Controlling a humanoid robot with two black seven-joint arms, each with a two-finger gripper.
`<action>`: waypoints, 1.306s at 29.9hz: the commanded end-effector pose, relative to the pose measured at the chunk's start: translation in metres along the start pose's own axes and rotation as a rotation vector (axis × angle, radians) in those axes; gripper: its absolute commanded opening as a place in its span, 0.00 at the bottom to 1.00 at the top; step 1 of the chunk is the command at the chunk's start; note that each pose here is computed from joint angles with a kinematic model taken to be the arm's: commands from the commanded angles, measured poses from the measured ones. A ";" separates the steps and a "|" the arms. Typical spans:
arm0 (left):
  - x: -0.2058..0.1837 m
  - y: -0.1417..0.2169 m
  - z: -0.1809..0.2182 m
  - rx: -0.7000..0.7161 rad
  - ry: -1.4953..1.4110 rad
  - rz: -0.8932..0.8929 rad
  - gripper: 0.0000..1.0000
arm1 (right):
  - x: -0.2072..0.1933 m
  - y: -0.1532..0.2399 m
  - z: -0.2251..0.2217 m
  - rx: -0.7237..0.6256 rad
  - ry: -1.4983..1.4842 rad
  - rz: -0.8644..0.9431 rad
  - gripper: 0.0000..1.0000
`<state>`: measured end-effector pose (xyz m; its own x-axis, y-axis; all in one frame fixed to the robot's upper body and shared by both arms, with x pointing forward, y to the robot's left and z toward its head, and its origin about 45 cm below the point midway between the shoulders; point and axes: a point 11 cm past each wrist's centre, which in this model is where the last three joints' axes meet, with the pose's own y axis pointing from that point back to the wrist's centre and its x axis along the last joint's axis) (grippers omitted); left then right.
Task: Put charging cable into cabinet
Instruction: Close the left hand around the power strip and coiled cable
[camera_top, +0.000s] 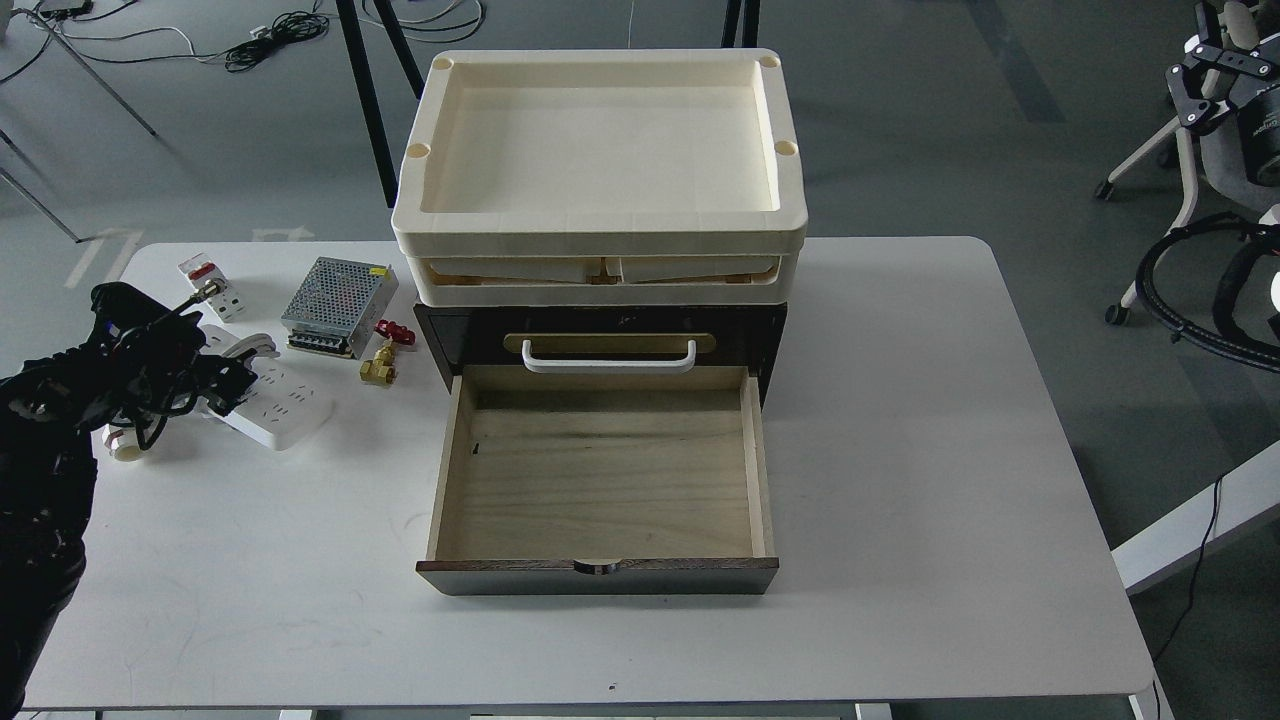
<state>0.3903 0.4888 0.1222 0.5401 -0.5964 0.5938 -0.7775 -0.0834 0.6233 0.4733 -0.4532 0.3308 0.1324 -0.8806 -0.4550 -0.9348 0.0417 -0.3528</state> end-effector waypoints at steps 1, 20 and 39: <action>0.000 0.000 0.001 -0.003 -0.004 -0.001 0.63 | 0.000 0.000 0.001 -0.001 -0.001 0.002 0.99; -0.008 0.000 0.004 -0.015 -0.023 -0.022 0.33 | 0.001 0.001 0.002 -0.004 0.000 0.003 0.99; -0.006 -0.001 0.006 -0.024 -0.037 -0.022 0.18 | 0.003 0.004 0.006 -0.013 0.000 0.010 0.99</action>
<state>0.3844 0.4875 0.1138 0.5468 -0.6231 0.5593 -0.7552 -0.0787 0.6507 0.4717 -0.4534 0.3229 0.1231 -0.8797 -0.4593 -0.9398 0.0453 -0.3386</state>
